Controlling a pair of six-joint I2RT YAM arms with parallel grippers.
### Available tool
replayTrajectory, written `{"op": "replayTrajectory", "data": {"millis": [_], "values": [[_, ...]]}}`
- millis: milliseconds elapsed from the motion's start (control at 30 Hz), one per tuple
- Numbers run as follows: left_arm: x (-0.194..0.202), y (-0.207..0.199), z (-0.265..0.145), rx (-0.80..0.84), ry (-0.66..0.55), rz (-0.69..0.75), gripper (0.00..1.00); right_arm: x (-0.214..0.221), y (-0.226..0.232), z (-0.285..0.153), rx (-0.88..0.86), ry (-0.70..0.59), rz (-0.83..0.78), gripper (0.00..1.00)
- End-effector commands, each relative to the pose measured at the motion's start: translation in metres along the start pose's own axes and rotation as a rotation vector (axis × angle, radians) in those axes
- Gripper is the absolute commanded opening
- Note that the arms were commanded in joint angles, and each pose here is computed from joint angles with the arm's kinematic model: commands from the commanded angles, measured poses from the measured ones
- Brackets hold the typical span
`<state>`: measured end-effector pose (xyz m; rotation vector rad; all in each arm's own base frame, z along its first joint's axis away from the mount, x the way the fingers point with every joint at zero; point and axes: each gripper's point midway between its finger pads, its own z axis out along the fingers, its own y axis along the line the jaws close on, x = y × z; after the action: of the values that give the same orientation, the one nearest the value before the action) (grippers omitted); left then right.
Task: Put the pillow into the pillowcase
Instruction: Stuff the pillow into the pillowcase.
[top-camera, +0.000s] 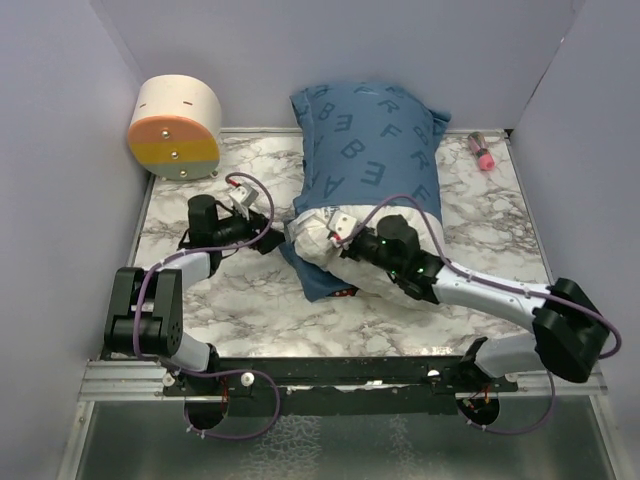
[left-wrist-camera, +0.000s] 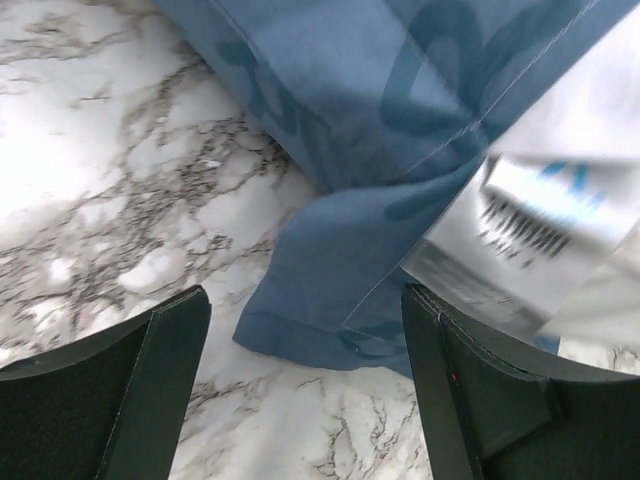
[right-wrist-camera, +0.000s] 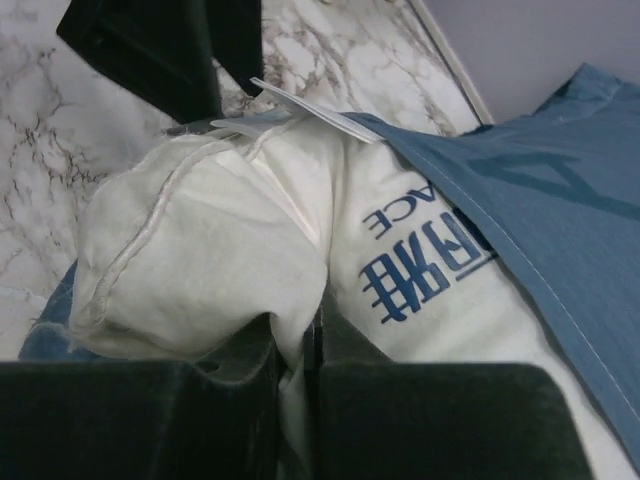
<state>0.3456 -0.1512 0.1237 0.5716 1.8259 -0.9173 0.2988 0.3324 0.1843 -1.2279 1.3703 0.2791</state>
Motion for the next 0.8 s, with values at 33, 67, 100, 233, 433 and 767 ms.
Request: {"op": "replayTrajectory", "data": {"millis": [33, 67, 100, 233, 433, 767], "values": [[0.007, -0.042, 0.015, 0.222, -0.005, 0.214, 0.80, -0.001, -0.050, -0.045, 0.239, -0.067, 0.201, 0.01], [0.010, -0.048, 0.017, 0.250, 0.005, 0.234, 0.80, -0.001, -0.049, -0.046, 0.229, -0.075, 0.215, 0.01], [0.013, -0.052, 0.021, 0.260, 0.012, 0.249, 0.80, 0.000, -0.046, -0.046, 0.217, -0.080, 0.226, 0.01], [0.017, -0.051, 0.036, 0.246, 0.034, 0.285, 0.80, 0.000, -0.037, -0.050, 0.190, -0.110, 0.262, 0.01], [0.025, -0.072, 0.054, 0.358, 0.055, 0.246, 0.76, 0.010, -0.036, -0.057, 0.201, -0.089, 0.277, 0.01], [0.019, -0.118, 0.026, 0.509, 0.101, 0.136, 0.00, 0.031, -0.056, -0.059, 0.253, -0.035, 0.326, 0.01]]}}
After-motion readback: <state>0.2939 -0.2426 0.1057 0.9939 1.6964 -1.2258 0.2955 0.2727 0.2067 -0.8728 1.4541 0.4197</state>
